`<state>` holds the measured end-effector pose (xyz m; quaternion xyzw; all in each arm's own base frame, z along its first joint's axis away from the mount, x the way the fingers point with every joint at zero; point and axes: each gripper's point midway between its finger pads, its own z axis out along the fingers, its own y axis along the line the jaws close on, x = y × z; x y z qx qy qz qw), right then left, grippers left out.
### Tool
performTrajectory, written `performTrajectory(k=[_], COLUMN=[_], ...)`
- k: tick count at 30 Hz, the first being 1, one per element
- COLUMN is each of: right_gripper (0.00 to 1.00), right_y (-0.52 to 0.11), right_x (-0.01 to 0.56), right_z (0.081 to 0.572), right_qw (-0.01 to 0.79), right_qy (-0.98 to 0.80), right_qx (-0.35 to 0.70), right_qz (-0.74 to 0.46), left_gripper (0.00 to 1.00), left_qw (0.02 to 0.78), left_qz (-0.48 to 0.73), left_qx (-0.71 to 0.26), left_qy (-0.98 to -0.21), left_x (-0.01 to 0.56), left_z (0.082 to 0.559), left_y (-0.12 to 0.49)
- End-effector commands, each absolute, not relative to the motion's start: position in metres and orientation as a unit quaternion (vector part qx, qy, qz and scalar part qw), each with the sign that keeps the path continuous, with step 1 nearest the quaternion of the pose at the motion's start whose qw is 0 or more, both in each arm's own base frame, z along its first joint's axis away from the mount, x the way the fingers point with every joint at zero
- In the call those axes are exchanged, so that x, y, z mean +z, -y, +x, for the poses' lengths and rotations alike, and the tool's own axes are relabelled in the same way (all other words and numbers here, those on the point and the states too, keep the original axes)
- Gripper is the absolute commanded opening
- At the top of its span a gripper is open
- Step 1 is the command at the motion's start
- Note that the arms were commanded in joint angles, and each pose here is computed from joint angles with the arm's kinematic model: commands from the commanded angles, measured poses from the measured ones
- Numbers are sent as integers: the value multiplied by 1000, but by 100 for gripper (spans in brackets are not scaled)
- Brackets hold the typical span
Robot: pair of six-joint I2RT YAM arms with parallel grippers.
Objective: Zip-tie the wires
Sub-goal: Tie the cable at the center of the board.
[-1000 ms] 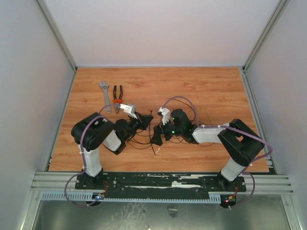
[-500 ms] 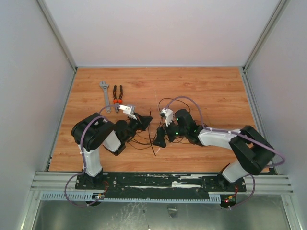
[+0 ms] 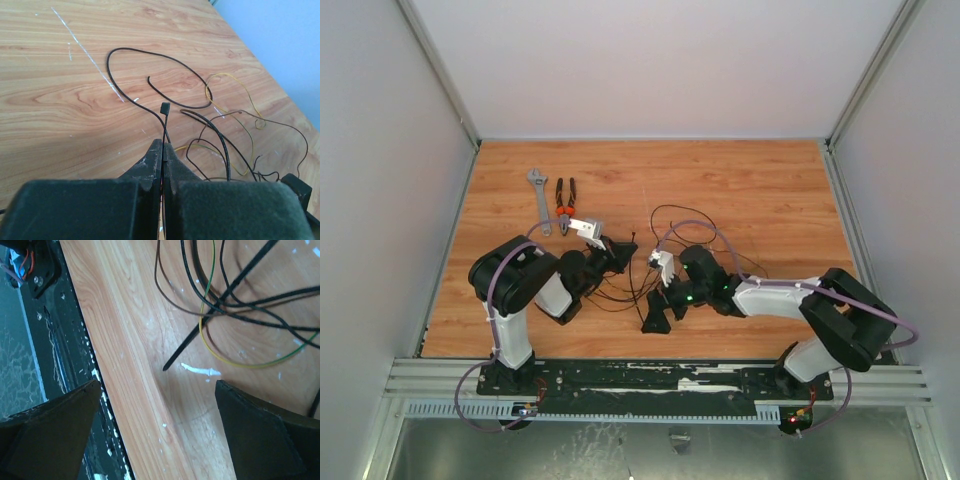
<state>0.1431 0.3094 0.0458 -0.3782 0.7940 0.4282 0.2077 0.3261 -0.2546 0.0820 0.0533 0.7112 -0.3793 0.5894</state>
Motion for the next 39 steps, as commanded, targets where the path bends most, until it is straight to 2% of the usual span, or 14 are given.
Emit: performTrajectory(k=[1,18,24,28,32,35,39], right_gripper=[99,99,94,96,99,99,99], right_y=[-321,-346,-343,-329,-319,-311,-285], right_x=[43,34,47,56,83,114,142], right_z=[141,214,200,187,183,192,217], right_qw=[204,276,272,281,345,438,577], right_qy=[-786,-798,-768,-750,-713,-673,-613], right_qx=[443,407,421,411,409,393,300], right_qz=[-379,-347,-398,-435,-453,-449,-449], left_gripper=[0,0,0,0,0,0,0], left_qw=[657,653,644,642,639,635,629], left_qz=[68,75,74,74,79,89,96], left_qx=[-405,-391,-395,-393,-396,-404,-406], left_qy=[-632,-644,-651,-654,-655,-653,-656], left_x=[139,132,127,125,125,127,126], left_z=[328,331,331,332,333,332,331], left_y=[259,261,264,264,267,273,275])
